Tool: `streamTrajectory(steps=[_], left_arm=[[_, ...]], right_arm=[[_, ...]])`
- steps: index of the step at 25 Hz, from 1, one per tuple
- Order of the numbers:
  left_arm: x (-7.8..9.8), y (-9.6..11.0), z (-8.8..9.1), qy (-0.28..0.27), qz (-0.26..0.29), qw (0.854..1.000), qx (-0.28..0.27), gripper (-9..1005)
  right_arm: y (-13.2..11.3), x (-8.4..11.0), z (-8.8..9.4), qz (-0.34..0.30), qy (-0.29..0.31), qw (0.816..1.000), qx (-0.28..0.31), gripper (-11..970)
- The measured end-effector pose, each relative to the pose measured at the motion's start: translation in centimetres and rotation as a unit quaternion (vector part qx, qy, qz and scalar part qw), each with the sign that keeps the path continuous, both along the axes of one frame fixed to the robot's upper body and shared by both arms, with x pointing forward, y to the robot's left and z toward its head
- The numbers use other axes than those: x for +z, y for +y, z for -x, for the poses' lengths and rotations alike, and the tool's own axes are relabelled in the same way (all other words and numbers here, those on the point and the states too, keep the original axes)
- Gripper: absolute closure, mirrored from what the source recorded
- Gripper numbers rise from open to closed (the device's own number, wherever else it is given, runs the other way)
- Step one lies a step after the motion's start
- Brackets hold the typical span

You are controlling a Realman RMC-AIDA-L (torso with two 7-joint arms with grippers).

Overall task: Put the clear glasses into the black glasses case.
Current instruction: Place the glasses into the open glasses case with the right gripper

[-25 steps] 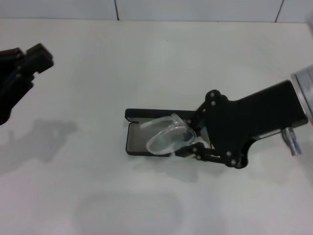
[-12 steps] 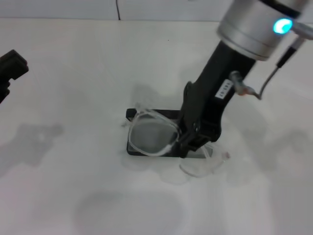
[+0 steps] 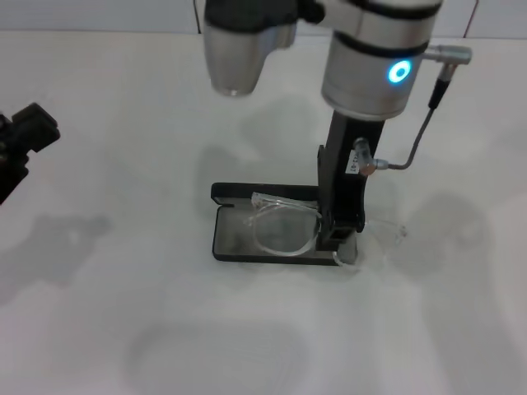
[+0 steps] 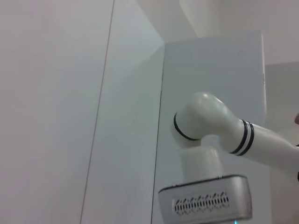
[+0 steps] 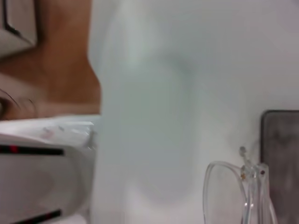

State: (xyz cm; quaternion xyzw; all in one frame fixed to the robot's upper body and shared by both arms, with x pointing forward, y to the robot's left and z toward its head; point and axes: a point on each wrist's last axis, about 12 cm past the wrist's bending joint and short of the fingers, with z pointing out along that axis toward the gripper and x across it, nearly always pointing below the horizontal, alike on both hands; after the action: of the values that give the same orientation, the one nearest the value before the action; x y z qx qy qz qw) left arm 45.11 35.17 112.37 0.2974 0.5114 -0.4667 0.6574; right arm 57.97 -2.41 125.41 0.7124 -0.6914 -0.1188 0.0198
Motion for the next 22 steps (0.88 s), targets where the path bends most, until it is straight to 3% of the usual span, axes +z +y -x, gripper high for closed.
streamTrajectory(steps=[12, 22], left_arm=[[-0.1, 0.2, 0.1, -0.015, -0.013, 1.000, 0.011, 930], [-1.5, 0.9, 1.8, 0.012, -0.070, 0.997, -0.007, 929]], right_arm=[[2.2, -2.7, 1.0, 0.038, -0.058, 0.997, 0.019, 845], [3.0, -3.7, 1.4, 0.033, -0.086, 0.996, 0.021, 845]])
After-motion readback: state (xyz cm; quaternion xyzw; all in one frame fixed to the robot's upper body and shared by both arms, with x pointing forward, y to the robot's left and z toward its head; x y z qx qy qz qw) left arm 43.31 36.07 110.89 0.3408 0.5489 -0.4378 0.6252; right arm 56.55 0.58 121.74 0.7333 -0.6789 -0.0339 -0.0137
